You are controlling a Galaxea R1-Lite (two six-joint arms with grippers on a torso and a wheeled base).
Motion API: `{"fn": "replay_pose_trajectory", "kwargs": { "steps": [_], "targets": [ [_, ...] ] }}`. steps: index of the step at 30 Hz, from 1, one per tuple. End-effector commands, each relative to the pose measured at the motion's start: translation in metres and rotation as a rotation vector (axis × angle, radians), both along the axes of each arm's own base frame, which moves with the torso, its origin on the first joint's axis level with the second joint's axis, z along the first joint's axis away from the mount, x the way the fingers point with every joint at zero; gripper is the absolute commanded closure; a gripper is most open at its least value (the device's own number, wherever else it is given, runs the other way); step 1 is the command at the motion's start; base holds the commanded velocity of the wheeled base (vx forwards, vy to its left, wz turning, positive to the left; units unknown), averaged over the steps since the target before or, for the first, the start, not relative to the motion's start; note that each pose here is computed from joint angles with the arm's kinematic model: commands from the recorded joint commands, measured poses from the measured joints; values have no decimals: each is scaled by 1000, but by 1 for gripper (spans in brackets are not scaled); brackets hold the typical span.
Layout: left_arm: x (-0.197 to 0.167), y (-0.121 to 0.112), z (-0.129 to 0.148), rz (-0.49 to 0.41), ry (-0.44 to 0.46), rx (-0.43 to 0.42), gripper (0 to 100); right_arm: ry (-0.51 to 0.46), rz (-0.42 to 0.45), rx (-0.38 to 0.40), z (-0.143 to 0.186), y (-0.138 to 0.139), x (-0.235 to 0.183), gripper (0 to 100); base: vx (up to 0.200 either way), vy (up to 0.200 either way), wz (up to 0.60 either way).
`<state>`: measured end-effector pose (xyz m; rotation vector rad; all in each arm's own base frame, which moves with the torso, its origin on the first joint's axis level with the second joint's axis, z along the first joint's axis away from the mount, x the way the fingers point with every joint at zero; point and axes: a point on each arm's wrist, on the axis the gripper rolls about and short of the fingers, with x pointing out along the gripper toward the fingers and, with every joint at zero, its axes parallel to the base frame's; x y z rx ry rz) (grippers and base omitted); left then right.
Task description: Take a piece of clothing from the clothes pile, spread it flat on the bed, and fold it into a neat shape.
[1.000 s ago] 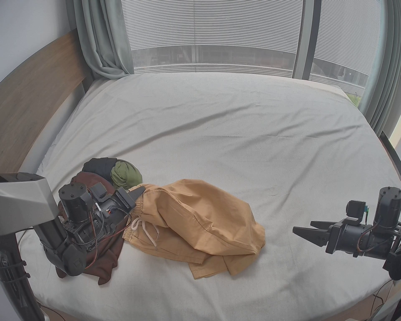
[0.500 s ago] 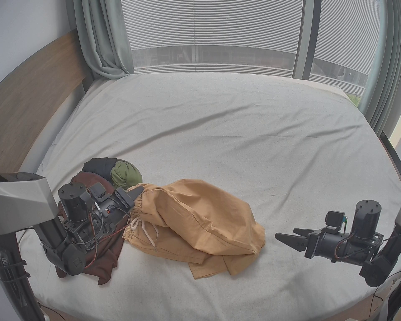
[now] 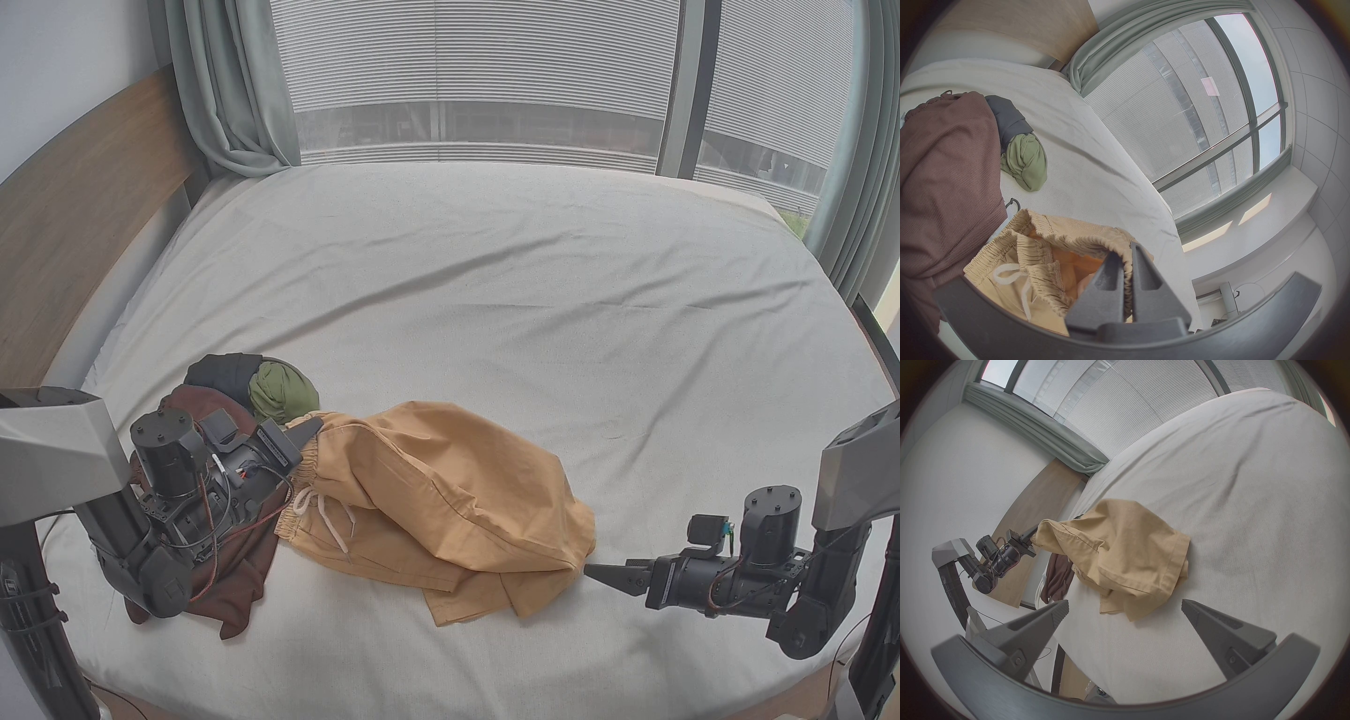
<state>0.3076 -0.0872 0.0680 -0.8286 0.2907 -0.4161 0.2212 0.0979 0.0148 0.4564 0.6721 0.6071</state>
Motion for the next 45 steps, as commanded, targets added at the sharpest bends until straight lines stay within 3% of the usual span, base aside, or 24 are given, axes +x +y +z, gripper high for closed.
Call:
{"fn": "replay_pose_trajectory", "kwargs": {
  "steps": [1, 10, 20, 30, 45],
  "targets": [
    [0, 0, 0, 0, 2, 0, 100, 30, 8, -4, -8, 4, 2, 0, 0, 0, 0],
    [-1, 0, 1, 0, -2, -1, 100, 70, 7, -19, -29, 9, 14, 0, 0, 0, 0],
    [-1, 0, 2, 0, -5, -2, 100, 101, -9, 47, -41, 24, 32, 0, 0, 0, 0],
    [5, 0, 7, 28, -33, -7, 100, 110, -13, 39, -64, 34, 47, 0, 0, 0, 0],
    [6, 0, 6, 31, -32, -8, 100, 90, 15, 77, -62, 50, 52, 0, 0, 0, 0]
  ]
}}
